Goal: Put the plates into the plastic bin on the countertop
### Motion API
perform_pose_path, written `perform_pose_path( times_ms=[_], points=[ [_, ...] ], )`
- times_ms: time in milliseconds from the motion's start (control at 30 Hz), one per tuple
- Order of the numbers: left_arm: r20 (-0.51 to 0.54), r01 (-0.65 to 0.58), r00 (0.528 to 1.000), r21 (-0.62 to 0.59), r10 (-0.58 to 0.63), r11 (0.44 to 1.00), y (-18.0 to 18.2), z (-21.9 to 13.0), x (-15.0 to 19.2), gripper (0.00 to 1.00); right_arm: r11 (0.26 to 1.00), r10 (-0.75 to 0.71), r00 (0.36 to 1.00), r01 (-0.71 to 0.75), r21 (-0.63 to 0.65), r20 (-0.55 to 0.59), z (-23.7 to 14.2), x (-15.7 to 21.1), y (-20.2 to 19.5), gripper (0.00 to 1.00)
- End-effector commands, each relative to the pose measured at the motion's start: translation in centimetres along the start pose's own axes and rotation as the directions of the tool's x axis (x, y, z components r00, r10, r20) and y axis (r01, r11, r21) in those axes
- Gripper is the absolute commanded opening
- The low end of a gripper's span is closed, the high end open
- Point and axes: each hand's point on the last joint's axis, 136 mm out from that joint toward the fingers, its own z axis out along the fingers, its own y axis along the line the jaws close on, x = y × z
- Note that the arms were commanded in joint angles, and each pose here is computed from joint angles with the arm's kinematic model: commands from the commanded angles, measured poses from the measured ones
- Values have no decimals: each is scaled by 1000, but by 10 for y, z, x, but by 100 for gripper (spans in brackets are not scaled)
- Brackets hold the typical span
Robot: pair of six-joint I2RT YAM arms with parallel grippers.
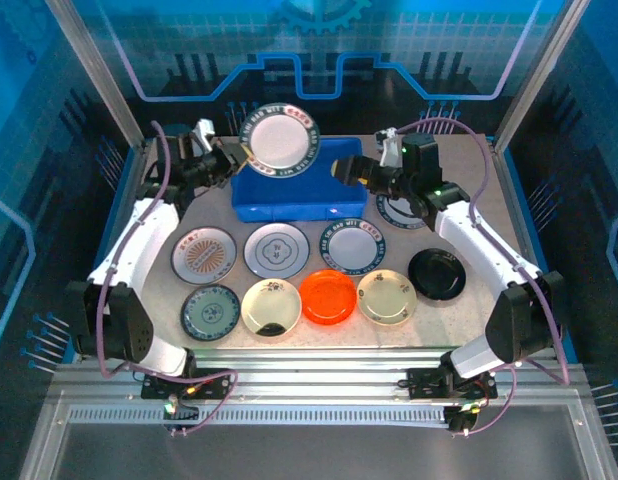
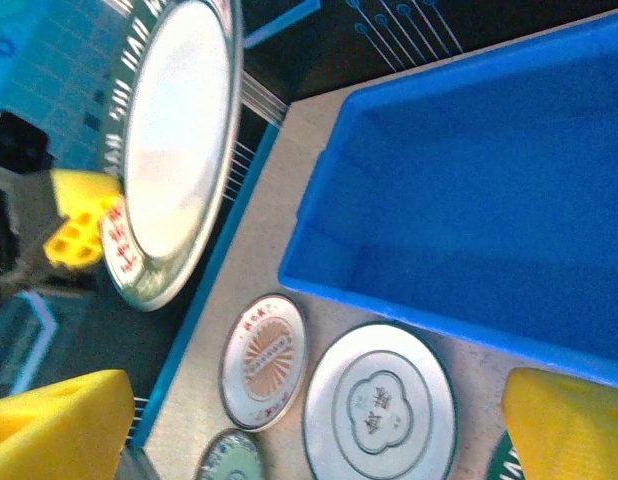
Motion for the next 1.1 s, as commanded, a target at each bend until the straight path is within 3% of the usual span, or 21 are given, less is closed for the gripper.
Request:
perform_pose_path(
  times_ms=[0, 267, 400, 500, 567, 600, 733, 767, 800, 833, 867, 1067],
  points=[
    [-71, 18, 997, 103, -11, 995, -22, 14, 20, 0, 994, 50, 998, -46, -103, 32, -1, -9, 10, 95],
    [-182, 0, 983, 126, 23, 992, -36, 42, 63, 0, 986, 109, 993, -103, -132, 43, 9, -11, 1, 87],
    [-196, -17, 980, 121, 41, 993, -35, 45, 71, 0, 985, 143, 989, -138, -101, 44, 15, -15, -10, 77],
    [-193, -36, 980, 110, 56, 993, -34, 42, 71, 0, 984, 171, 984, -168, -58, 56, 18, -18, -21, 55],
    [-186, -52, 980, 90, 68, 995, -30, 40, 71, 0, 984, 179, 981, -177, -29, 76, 19, -23, -26, 24],
    [-183, -60, 980, 77, 73, 995, -28, 39, 71, 0, 982, 186, 978, -187, -3, 88, 20, -25, -32, 0],
    [-173, -97, 980, 9, 97, 995, -16, 36, 70, 0, 982, 185, 978, -188, 28, 99, 29, -32, -41, 0],
    [-168, -105, 981, -13, 101, 994, -12, 34, 68, 9, 982, 186, 979, -189, 28, 89, 34, -33, -41, 0],
    [-155, -114, 982, -41, 107, 993, -7, 31, 65, 38, 982, 183, 980, -185, 24, 78, 39, -34, -41, 0],
    [-140, -122, 984, -72, 112, 990, -2, 27, 62, 86, 983, 179, 981, -182, 26, 68, 44, -36, -41, 0],
    [-131, -128, 985, -102, 115, 986, 4, 24, 61, 99, 984, 176, 983, -177, 22, 59, 49, -38, -39, 0],
    [-82, -156, 986, -168, 144, 973, 26, -8, 52, 99, 981, 192, 981, -191, 45, -23, 91, -40, -43, 0]
  ],
)
